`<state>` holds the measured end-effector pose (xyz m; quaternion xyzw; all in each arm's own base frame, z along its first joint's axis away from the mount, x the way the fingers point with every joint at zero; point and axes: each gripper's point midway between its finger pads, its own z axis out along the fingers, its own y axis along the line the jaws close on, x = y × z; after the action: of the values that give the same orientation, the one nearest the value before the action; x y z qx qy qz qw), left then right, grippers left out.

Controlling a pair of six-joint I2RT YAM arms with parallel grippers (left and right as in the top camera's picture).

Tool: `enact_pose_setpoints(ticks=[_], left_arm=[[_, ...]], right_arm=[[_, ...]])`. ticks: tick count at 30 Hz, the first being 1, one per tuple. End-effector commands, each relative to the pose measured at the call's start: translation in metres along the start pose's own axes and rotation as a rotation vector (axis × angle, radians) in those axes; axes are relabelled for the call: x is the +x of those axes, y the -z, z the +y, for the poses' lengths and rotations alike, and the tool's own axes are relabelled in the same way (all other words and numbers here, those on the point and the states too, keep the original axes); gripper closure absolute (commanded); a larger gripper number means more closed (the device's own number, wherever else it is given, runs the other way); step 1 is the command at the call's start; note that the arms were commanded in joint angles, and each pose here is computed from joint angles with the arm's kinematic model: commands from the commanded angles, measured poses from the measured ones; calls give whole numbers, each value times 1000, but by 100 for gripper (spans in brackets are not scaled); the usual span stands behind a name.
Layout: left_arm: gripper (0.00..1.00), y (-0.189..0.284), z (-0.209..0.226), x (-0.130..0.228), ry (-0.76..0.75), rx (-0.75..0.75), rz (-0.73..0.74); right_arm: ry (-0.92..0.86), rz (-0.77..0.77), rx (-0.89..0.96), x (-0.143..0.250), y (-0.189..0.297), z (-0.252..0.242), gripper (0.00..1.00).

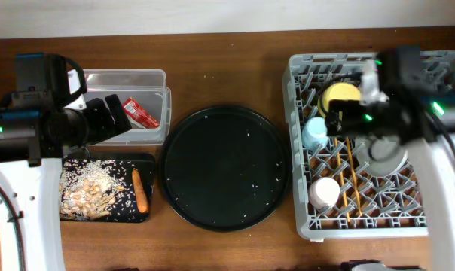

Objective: Sort waste into correct bins and load items into the dishwasher rack

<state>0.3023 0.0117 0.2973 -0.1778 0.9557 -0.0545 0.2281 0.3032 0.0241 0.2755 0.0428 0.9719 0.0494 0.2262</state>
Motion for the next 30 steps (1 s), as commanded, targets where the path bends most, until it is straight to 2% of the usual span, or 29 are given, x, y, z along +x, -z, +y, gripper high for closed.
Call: enact_pose_setpoints(ticks=[1,7,10,12,14,17,21,22,24,30], left_arm=[[1,9,0,-3,12,5,-30],[1,9,0,-3,12,5,-29],[1,9,0,-3,12,5,-29],[1,9,0,-3,12,5,-29],[1,9,0,-3,12,5,-29],[1,9,0,-3,12,5,-29],[1,9,0,-3,12,5,-29],[1,9,0,-3,12,5,-29],[1,9,0,-3,12,5,-29],[1,9,0,-3,12,5,-29]], right_arm=[[9,-189,-40,8,63,4,2],[36,-613,-103,75,188,1,2],[51,-780,-141,125,222,-2,2],[64,-877,-166,160,228,-5,2],[69,-934,-174,175,219,-7,2],[76,-1031,-186,160,180,-8,2],[88,-1200,-210,102,118,-3,2],[96,-1300,-225,80,98,-1,2],[104,-1403,-239,68,73,0,2],[97,-1307,-225,75,0,-6,2]])
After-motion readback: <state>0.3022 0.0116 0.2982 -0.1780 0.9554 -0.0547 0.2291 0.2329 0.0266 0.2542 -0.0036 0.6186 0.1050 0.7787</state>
